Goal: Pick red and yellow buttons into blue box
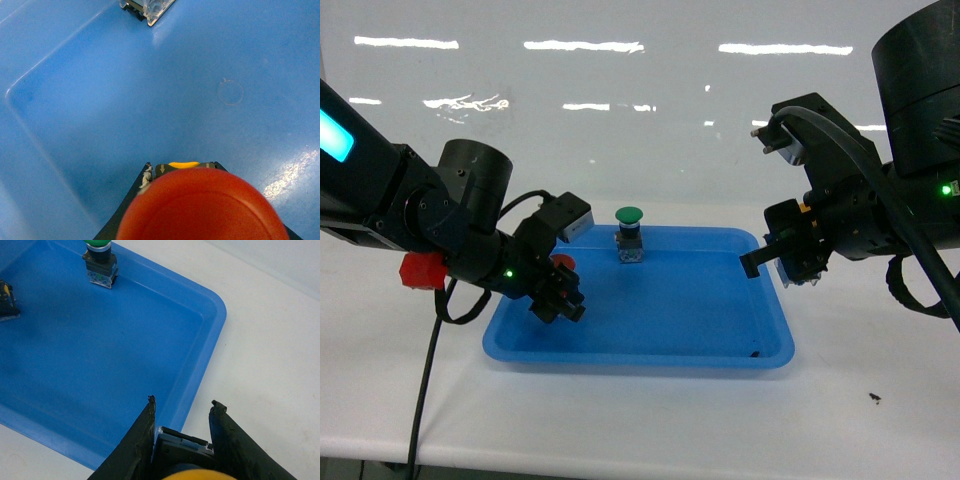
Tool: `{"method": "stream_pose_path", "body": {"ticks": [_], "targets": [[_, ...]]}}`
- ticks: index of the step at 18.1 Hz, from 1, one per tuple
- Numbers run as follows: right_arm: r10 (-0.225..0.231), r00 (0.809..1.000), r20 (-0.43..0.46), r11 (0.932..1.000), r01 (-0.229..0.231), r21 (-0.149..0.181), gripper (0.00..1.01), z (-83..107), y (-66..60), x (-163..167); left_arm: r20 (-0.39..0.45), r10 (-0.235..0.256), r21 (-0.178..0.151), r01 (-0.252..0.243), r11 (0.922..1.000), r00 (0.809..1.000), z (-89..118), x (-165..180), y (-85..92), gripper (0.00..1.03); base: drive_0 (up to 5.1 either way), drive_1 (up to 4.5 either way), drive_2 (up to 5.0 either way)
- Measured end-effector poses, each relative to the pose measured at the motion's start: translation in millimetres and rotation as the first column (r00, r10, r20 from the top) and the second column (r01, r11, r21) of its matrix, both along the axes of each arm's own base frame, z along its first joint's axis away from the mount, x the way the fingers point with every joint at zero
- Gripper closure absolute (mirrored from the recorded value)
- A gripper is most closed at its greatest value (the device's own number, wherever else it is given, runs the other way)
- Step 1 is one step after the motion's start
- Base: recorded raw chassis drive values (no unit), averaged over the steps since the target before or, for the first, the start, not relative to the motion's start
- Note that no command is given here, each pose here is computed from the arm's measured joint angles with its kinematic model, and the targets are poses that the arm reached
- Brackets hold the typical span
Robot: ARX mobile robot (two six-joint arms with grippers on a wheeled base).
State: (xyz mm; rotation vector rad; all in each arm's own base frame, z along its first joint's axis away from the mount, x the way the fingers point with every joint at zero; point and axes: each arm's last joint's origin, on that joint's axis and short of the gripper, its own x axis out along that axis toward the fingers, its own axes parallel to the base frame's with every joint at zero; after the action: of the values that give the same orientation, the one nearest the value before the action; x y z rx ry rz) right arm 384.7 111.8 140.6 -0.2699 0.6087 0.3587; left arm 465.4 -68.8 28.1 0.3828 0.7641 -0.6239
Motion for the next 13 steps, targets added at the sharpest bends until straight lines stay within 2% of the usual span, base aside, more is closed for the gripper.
{"method": "stream_pose_path", "body": {"ticks": [1, 6, 9, 10, 11, 13], "targets": [[0.0, 1.0, 0.0, 1.0, 0.0, 0.0, 0.72, 0.0, 0.0, 0, 0.001, 0.0, 0.0, 0.0, 1.0, 1.0, 0, 0, 0.0, 0.77, 0.0, 0.0, 0.0], [0.0, 1.0, 0.0, 1.0, 0.0, 0.0, 0.72, 0.0, 0.0, 0, 0.001, 0.0, 0.0, 0.0, 1.0, 1.0, 0, 0, 0.0, 0.78, 0.0, 0.0, 0.0], [0.0, 1.0, 0.0, 1.0, 0.0, 0.0, 0.72, 0.0, 0.0, 0, 0.05, -0.011, -0.025, 0.012, 0.9996, 0.999, 4, -8, 2.7, 0.78, 0.0, 0.0, 0.0], [0.0, 1.0, 0.0, 1.0, 0.0, 0.0, 0.72, 0.0, 0.0, 0, 0.089, -0.026, -0.037, 0.029, 0.9989, 0.996, 14, -18, 4.3, 0.78, 0.0, 0.0, 0.0], [0.0, 1.0, 0.0, 1.0, 0.0, 0.0, 0.72, 0.0, 0.0, 0, 0.142, -0.045, -0.065, 0.055, 0.9964, 0.989, 32, -29, 7.5, 0.78, 0.0, 0.0, 0.0], [0.0, 1.0, 0.0, 1.0, 0.0, 0.0, 0.72, 0.0, 0.1, 0, 0.275, -0.052, -0.102, 0.083, 0.9914, 0.96, 79, -44, 13.8, 0.78, 0.0, 0.0, 0.0]]}}
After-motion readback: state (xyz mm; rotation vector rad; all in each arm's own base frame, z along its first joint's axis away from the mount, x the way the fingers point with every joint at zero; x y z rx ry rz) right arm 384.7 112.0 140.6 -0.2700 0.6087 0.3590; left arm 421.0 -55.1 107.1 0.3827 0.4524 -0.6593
